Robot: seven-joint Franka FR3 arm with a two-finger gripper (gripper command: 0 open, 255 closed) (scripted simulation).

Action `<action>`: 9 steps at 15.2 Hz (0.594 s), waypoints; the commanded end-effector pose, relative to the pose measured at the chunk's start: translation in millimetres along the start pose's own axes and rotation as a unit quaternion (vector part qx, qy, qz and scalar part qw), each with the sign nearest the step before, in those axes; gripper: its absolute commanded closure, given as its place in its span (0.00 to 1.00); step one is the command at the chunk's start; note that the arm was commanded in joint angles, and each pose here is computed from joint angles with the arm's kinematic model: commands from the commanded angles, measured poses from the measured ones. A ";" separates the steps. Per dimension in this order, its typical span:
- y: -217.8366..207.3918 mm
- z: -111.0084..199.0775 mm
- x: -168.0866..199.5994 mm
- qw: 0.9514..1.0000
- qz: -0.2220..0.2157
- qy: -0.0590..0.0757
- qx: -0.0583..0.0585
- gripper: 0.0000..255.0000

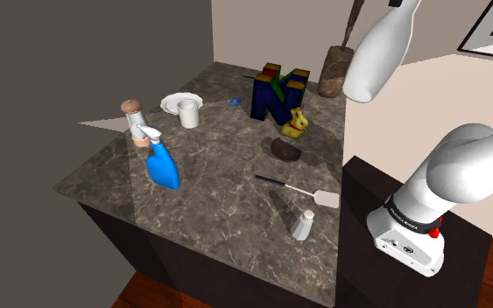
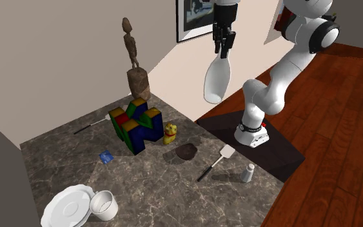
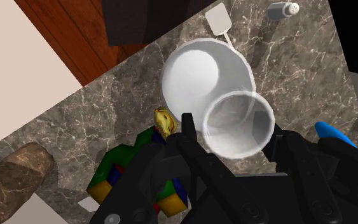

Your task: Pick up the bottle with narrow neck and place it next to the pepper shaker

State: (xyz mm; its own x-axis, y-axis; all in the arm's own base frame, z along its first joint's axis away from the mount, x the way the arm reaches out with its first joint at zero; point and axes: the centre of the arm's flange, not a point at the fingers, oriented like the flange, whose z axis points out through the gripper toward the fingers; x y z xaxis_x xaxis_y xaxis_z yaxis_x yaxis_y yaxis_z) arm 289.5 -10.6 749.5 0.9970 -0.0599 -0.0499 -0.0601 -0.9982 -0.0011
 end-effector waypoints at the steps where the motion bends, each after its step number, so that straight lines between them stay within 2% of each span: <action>1: -20.9 -1.6 -16.4 1.000 0.001 0.000 0.000 1.00; 9: -103.6 1.4 -81.9 1.000 0.001 0.000 0.000 1.00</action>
State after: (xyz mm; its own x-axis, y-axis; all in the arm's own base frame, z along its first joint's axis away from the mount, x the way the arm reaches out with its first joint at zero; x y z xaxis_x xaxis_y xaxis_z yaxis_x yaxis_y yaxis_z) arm 223.2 87.7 753.4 0.9970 -0.0602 -0.0495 -0.0603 -0.9982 -0.0012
